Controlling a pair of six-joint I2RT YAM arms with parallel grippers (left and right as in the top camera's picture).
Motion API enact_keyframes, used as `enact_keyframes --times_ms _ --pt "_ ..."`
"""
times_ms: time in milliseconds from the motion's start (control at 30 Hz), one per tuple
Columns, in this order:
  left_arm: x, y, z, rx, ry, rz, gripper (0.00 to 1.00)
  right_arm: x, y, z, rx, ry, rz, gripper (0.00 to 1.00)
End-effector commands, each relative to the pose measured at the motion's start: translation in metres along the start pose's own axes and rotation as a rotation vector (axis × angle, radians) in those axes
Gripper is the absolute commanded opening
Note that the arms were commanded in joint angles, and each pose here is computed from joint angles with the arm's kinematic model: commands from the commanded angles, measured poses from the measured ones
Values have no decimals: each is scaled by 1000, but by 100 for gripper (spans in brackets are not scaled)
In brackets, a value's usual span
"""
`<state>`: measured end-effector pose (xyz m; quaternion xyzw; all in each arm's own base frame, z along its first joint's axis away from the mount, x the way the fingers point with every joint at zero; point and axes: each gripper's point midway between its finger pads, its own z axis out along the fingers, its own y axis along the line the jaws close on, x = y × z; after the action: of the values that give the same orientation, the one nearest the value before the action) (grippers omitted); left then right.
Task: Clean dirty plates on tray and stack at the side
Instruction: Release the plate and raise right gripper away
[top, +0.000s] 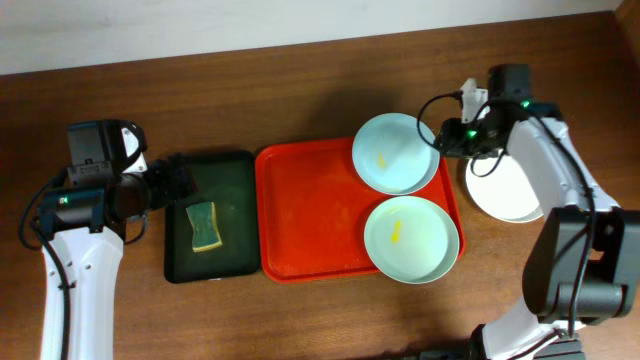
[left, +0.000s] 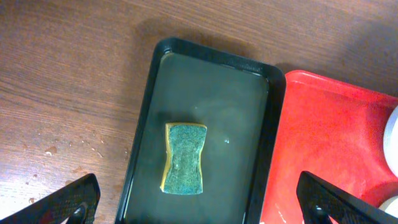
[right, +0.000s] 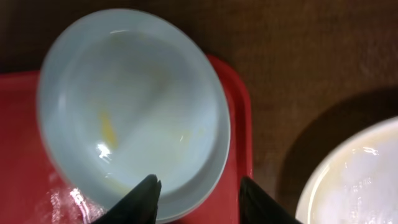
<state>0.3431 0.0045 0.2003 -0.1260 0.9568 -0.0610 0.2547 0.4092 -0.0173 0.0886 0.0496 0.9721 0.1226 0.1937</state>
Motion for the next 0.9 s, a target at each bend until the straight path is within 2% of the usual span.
enact_keyframes --times_ms 0,267,433,633,700,867 --pt "-4 -2 -5 13 -17 -6 99 10 -12 16 113 -9 -41 42" --pt "-4 -2 -5 13 -17 -6 99 2 -18 33 121 -114 -64 38" --pt "-4 -2 -5 13 -17 -6 99 0 -18 35 117 -133 -49 30" --pt "-4 -2 -5 13 -17 -6 99 10 -19 56 87 -84 -40 29" --pt "-4 -2 -5 13 -17 -6 99 10 -17 57 76 -83 -41 23" --pt "-4 -2 -5 13 -17 -6 99 18 -16 57 69 -54 -34 23"
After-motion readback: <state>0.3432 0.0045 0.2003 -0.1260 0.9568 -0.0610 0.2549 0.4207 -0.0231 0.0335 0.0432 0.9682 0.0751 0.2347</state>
